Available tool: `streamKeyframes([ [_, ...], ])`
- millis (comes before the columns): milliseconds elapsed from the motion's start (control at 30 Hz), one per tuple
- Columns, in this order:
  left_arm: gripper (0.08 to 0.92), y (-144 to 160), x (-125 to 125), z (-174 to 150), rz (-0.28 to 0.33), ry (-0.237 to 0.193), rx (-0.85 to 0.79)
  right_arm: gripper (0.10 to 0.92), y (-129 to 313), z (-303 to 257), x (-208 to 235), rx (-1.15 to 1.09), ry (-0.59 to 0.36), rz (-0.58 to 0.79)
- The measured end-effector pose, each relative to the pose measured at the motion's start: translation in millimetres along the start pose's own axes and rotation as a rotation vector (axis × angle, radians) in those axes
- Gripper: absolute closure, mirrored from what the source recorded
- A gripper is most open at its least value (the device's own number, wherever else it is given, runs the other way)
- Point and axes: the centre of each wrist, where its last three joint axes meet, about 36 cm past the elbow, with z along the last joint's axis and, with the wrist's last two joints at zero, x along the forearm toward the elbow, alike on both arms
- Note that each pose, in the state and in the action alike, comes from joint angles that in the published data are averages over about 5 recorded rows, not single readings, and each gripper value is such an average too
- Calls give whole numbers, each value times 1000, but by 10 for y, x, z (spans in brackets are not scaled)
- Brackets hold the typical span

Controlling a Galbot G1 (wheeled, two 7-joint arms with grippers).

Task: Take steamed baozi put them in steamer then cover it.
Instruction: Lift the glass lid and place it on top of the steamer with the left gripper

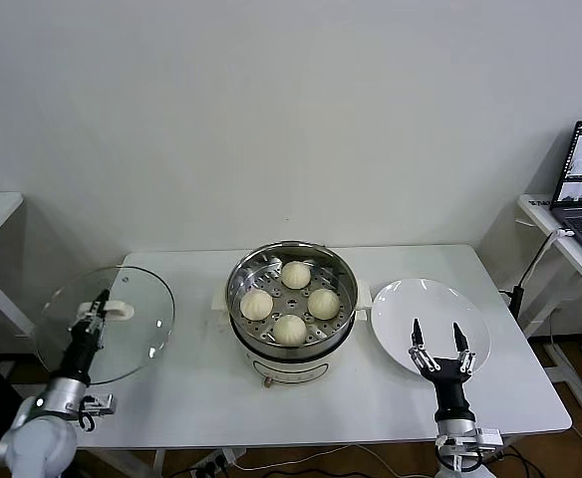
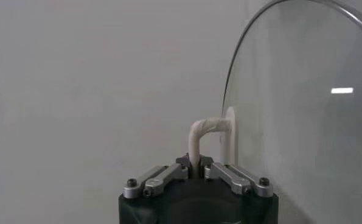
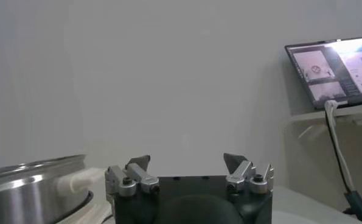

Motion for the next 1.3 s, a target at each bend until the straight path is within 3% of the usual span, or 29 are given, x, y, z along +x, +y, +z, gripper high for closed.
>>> streamKeyframes([
  [233,805,657,-111,-317,-13,8,15,200,-7,32,10,1,-2,2],
  [467,805,1004,-219,-862,18,-24,79,200,-16,49,50,7,0,8],
  [800,805,1240,-350,-1651,50,-82,148,200,-32,35,106,19,1,15],
  [1300,805,1278,-488,-2653,65,-147,162,200,8,88,190,34,10,26],
])
